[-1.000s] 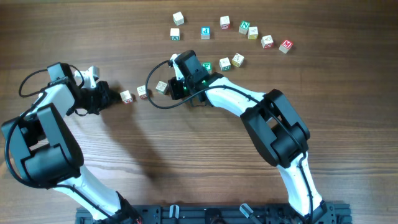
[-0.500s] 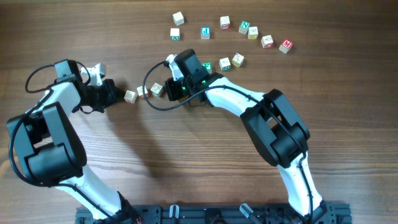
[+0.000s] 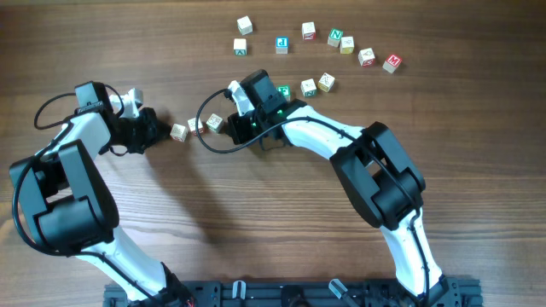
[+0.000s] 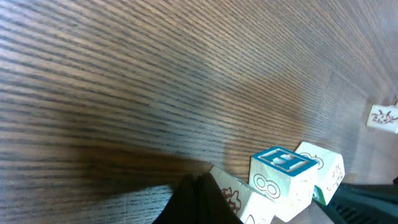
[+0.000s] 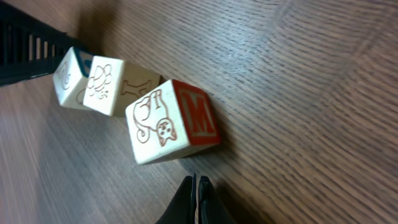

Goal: Form a horizontal line

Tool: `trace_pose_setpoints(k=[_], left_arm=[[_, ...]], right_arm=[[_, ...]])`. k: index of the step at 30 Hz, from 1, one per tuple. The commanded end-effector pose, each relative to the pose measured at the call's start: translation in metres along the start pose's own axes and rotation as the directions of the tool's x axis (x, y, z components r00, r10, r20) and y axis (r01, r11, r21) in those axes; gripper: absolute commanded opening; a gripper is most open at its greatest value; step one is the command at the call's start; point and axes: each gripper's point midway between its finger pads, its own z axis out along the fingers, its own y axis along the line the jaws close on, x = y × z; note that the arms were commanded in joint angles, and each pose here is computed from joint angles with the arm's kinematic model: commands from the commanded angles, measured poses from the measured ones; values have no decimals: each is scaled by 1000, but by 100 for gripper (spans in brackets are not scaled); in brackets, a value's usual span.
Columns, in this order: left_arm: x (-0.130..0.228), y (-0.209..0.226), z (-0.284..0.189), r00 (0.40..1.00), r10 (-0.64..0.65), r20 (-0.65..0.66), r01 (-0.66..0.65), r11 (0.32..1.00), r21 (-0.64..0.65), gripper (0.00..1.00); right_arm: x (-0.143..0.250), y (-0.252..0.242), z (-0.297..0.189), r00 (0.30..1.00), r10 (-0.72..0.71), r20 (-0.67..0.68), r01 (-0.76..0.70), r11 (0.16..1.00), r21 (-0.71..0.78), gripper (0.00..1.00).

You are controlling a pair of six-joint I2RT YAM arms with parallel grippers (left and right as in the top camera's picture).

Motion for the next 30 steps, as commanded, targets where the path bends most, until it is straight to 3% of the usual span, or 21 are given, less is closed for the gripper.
trace_pose_setpoints(k=[1, 5, 10, 12, 14, 16, 19, 23, 27, 28, 30], left_arm=[[7, 6, 7, 996, -87, -23, 87, 996, -15, 4], [1, 12, 7, 984, -175, 11, 176, 983, -45, 4], [4, 12, 7, 983, -186, -1, 185, 981, -49, 4], [13, 26, 5, 978, -209, -15, 205, 970, -132, 4], [22, 52, -1, 968, -253, -2, 242, 930, -278, 4], [26, 81, -14, 922, -382, 71, 378, 839, -392, 4], [22, 101, -28, 859, -492, 141, 506, 778, -373, 4], [24, 120, -40, 828, -536, 165, 556, 745, -368, 4], [24, 120, -40, 828, -535, 165, 556, 746, -368, 24], [24, 120, -40, 828, -535, 165, 556, 746, -368, 40], [24, 120, -40, 828, -535, 166, 556, 746, -368, 55]], right_arm=[[7, -5, 6, 1000, -23, -18, 22, 999, -38, 5], [12, -7, 6, 999, -6, -35, 5, 999, -33, 4], [19, -5, -10, 995, 39, -87, -40, 999, -13, 4], [26, -1, -11, 992, 49, -117, -53, 998, -27, 4], [28, 9, -12, 990, 51, -134, -62, 995, -80, 4], [27, 17, -12, 990, 48, -135, -65, 990, -124, 4], [25, 32, -11, 990, 45, -131, -66, 984, -163, 4], [17, 64, -2, 996, -44, -73, 27, 975, -221, 4], [8, 72, -1, 997, -69, -37, 59, 972, -227, 5], [3, 72, -3, 998, -58, -26, 51, 976, -210, 5], [-9, 74, -7, 998, -66, 6, 66, 979, -195, 4]])
